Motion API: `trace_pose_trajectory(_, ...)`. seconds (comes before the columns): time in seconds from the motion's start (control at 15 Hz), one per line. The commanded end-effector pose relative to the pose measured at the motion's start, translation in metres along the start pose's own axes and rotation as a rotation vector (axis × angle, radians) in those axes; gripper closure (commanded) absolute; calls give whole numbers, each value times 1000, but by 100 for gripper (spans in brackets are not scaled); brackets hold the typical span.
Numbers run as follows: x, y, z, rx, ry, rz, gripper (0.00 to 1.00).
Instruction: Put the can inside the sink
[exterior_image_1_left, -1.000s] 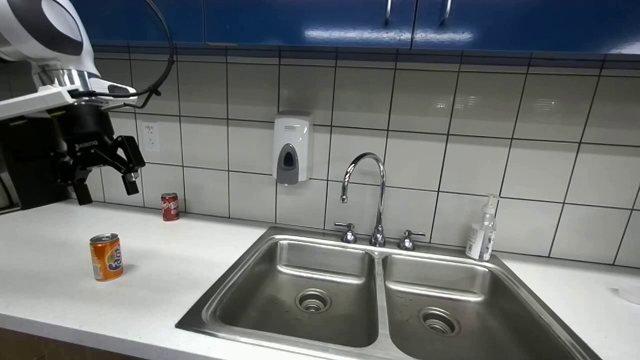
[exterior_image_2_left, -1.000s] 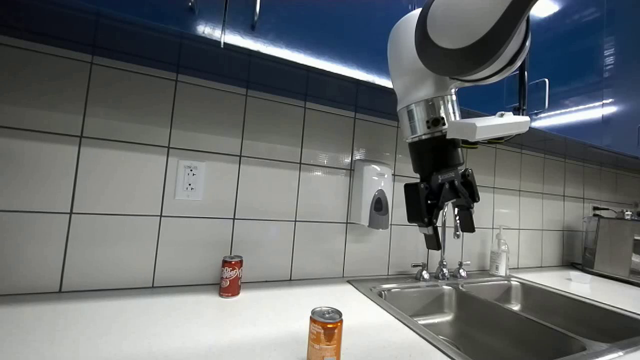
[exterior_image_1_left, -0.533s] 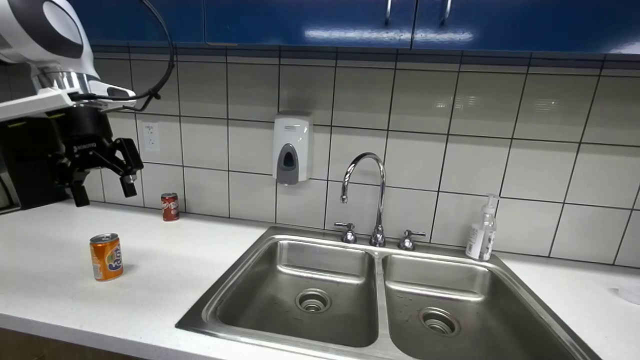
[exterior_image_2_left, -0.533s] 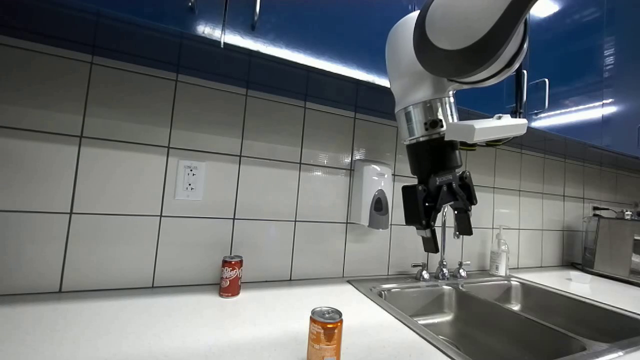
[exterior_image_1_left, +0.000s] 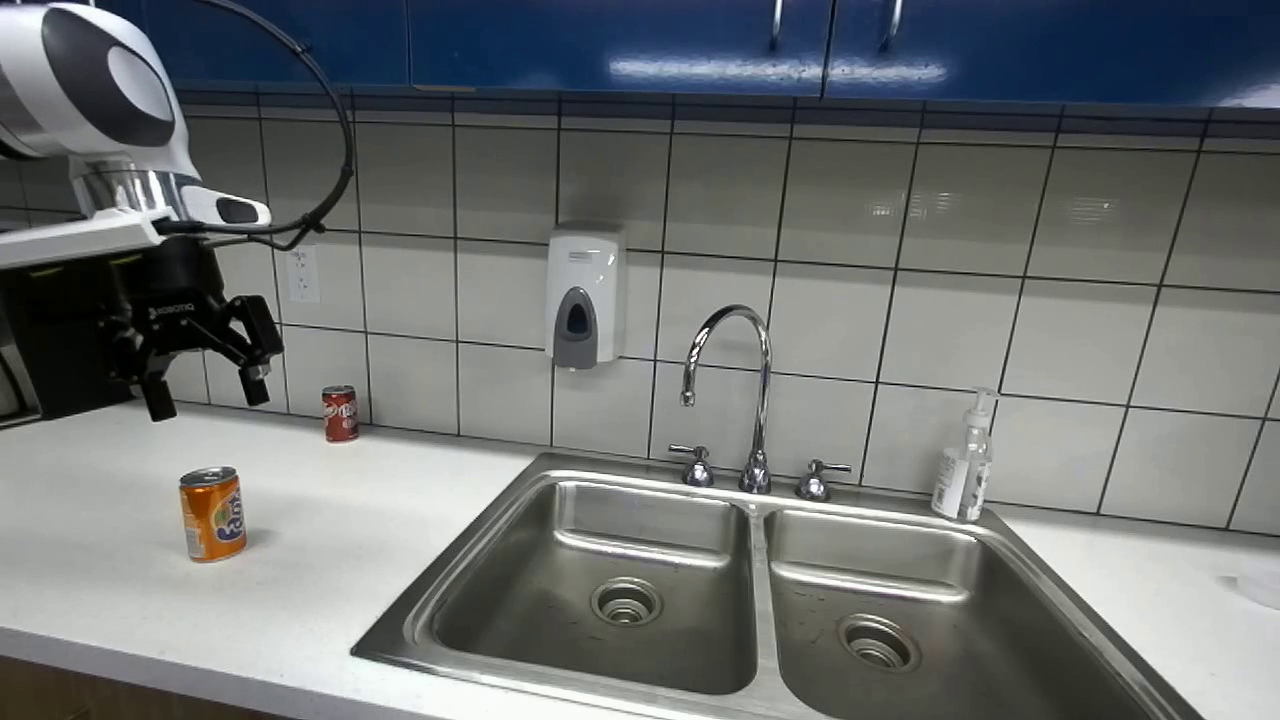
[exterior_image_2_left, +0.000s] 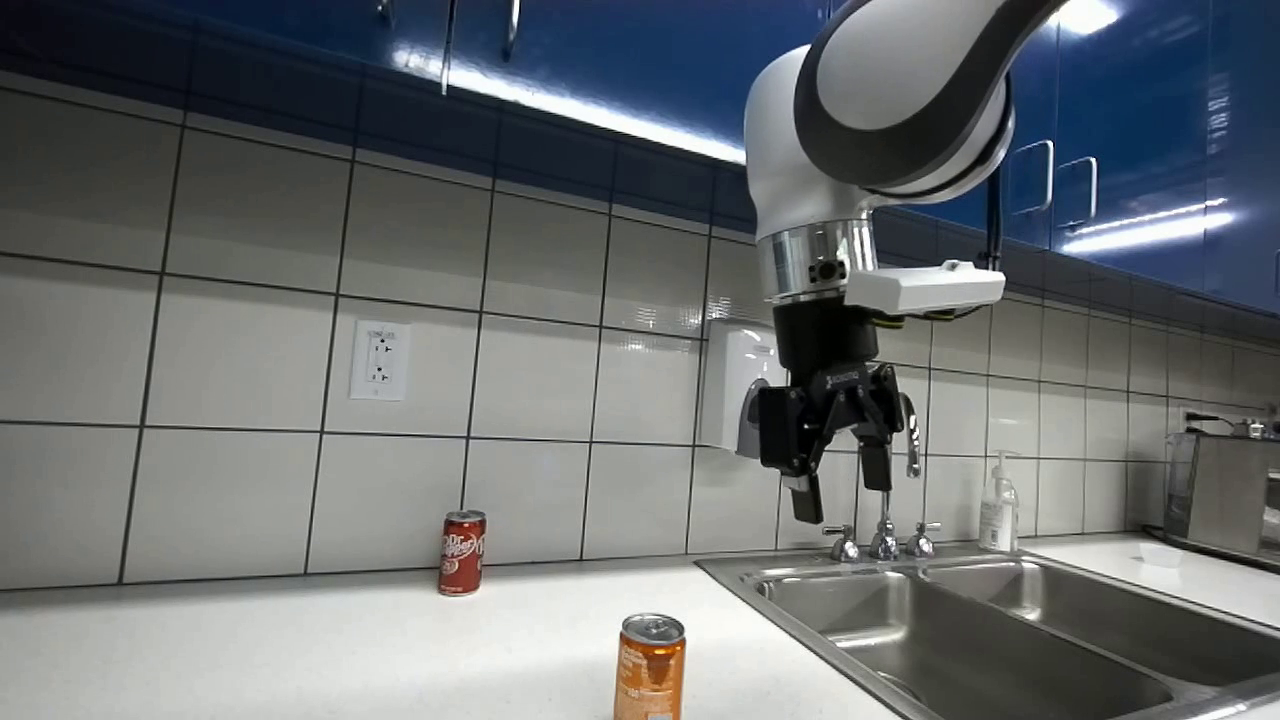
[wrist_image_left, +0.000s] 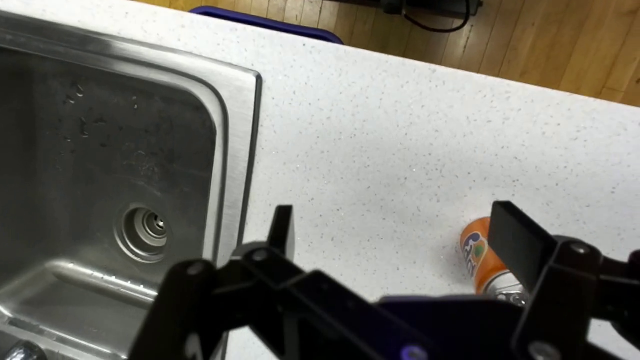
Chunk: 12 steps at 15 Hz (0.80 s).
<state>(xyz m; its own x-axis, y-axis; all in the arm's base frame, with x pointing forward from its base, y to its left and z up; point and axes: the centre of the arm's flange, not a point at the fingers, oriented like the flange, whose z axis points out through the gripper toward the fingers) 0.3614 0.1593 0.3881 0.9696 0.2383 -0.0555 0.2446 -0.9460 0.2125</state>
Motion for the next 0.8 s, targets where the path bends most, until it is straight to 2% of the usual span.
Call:
trace_pose_trajectory(0.0,25,-26,1,51,28,31,0)
trace_pose_trajectory(0.4,56,-85,11,102,36,39,0)
trace_pose_trajectory(0.73,78,-103,34,137,-2,53,0)
